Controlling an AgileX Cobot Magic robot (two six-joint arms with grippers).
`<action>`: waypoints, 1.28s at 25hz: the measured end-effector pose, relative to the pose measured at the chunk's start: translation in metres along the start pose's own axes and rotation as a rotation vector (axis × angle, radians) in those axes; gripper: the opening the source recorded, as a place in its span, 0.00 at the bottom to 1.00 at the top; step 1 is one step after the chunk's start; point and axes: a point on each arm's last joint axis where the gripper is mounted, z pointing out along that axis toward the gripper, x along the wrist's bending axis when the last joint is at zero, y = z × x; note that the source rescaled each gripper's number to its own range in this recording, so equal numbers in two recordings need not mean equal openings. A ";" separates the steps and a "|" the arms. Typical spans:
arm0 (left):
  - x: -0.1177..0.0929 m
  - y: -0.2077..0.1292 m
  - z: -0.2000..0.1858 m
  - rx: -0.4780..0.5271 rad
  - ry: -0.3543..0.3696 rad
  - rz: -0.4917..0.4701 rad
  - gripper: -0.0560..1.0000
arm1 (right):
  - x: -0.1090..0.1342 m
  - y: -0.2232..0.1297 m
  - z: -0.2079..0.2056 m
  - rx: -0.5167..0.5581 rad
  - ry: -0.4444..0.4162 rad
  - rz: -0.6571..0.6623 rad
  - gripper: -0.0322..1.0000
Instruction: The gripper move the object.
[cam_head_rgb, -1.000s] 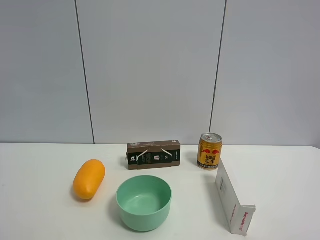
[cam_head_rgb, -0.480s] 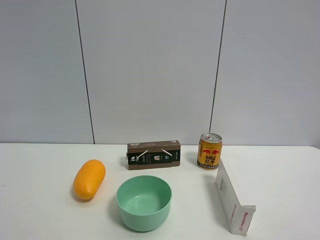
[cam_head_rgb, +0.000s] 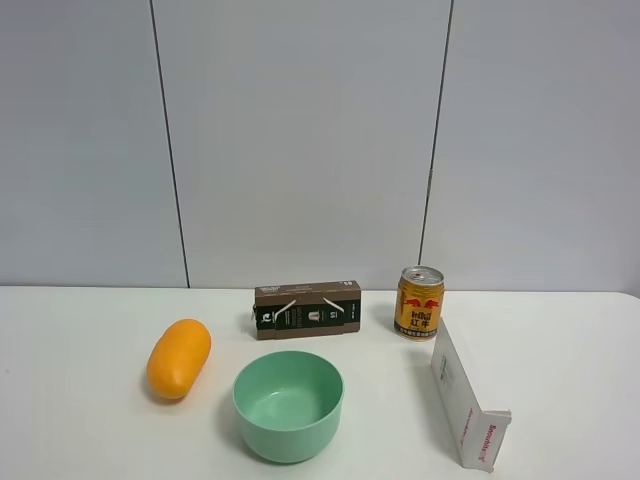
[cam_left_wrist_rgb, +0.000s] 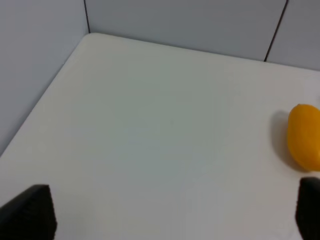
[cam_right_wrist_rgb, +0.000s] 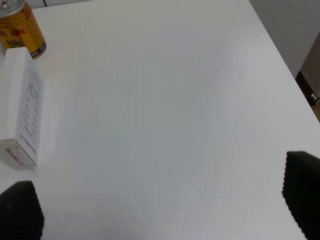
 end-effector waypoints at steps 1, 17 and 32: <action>0.000 0.000 -0.001 -0.003 0.000 0.000 0.99 | 0.000 0.000 0.000 0.000 0.000 0.000 1.00; -0.004 -0.025 0.024 0.112 -0.045 -0.004 1.00 | 0.000 0.000 0.000 0.000 0.000 0.000 1.00; -0.004 -0.025 0.024 0.108 -0.062 0.175 1.00 | 0.000 0.000 0.000 0.000 0.000 0.000 1.00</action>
